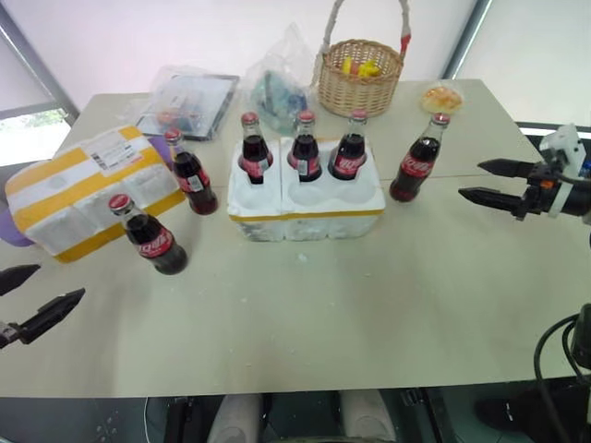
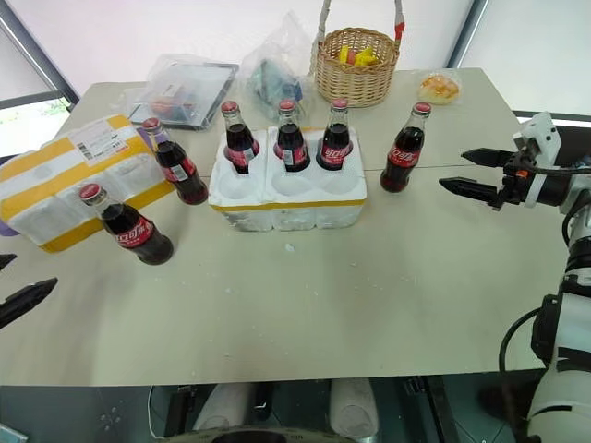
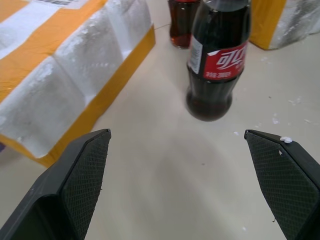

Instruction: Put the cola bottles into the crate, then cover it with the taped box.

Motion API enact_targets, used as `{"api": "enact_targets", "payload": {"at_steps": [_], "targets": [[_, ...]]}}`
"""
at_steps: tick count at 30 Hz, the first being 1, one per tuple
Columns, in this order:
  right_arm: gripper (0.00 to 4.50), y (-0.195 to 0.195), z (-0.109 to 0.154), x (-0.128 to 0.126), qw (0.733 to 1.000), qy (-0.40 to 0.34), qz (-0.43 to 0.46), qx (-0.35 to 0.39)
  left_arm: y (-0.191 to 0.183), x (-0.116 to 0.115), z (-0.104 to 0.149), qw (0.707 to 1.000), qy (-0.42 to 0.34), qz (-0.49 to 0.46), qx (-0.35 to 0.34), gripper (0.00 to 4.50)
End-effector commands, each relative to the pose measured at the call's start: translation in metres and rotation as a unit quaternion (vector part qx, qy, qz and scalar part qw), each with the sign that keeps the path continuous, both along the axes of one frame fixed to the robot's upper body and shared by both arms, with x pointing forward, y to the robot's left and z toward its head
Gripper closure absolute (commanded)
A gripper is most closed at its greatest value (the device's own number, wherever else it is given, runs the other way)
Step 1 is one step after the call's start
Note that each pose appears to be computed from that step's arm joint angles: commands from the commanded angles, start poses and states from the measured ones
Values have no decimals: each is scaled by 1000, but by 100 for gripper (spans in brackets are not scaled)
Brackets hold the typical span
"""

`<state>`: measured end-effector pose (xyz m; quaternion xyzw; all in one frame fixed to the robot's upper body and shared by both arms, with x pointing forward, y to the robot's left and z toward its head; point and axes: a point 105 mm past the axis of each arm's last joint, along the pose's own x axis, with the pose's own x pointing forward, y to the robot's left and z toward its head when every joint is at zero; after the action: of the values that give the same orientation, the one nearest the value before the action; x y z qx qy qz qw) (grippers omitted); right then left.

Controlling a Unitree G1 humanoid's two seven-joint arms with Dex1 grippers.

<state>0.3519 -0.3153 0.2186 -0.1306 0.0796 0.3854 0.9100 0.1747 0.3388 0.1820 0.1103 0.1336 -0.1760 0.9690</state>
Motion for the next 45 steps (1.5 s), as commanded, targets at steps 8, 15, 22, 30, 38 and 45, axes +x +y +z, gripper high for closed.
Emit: {"api": "enact_targets", "payload": {"at_steps": [8,15,22,30,38,45], "targets": [[0,8,24,-11,999,-26,28,-7,-7,2,8,1000,-4,-18,7,2],[0,33,31,-26,996,-5,86,13,-18,7,6,999,-5,-39,0,2],[0,94,58,-72,974,8,226,36,-29,30,-4,998,-16,-51,-19,2],[0,126,61,-87,961,6,272,44,-42,72,-15,997,-43,-58,-36,2],[0,135,62,-90,961,0,270,52,-65,97,-21,993,-48,-96,-51,2],[0,140,62,-93,962,0,268,60,-78,119,-24,991,-50,-114,-58,2]]}}
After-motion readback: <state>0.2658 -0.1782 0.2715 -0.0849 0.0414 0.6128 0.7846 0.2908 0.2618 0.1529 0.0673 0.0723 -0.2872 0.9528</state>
